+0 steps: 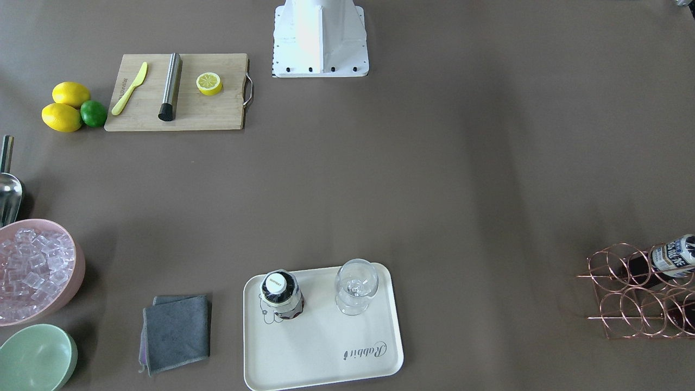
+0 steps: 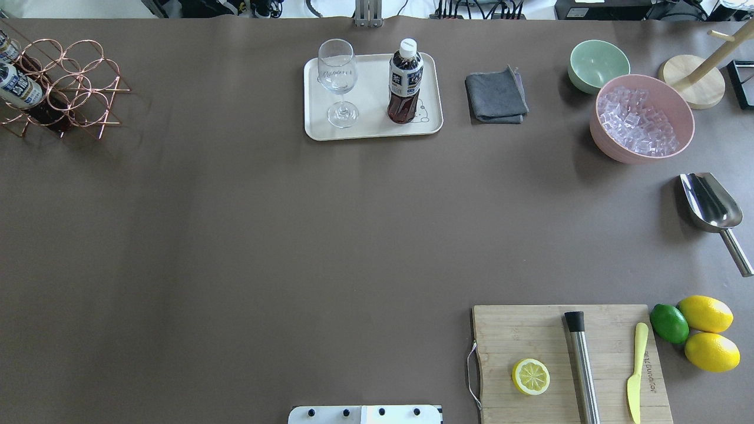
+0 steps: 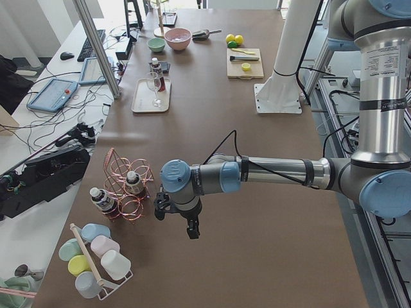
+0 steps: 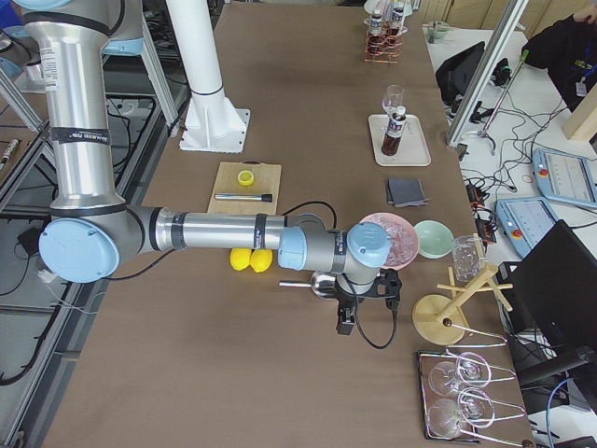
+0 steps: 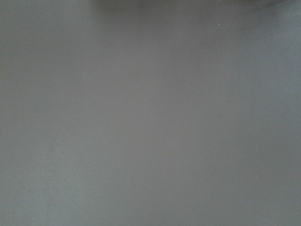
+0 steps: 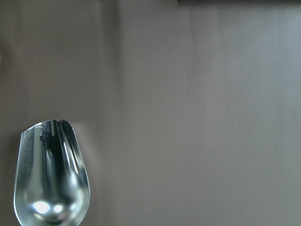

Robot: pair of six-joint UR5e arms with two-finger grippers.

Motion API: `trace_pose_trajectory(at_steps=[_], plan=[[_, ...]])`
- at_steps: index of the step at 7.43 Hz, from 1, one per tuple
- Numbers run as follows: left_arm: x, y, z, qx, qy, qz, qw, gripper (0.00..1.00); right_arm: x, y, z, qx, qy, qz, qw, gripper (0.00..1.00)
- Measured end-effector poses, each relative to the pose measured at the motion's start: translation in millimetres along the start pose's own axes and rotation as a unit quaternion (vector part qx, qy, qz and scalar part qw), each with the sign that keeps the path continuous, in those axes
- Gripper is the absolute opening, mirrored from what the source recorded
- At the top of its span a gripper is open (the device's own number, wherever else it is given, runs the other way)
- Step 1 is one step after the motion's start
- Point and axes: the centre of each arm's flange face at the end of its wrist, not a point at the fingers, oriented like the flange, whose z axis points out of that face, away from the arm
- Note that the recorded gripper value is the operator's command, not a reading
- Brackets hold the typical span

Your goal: Take tea from basket to plate

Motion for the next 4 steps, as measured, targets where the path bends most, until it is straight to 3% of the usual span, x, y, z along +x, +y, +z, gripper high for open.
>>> trace_pose_trajectory(at_steps=[4], plan=[[-7.2,1.4,-10.4,0.015,0.003,0.003,0.9999,0.97,4.2,3.3,1.9,-0.002,-0.005,-0.001,1.0000,1.00]])
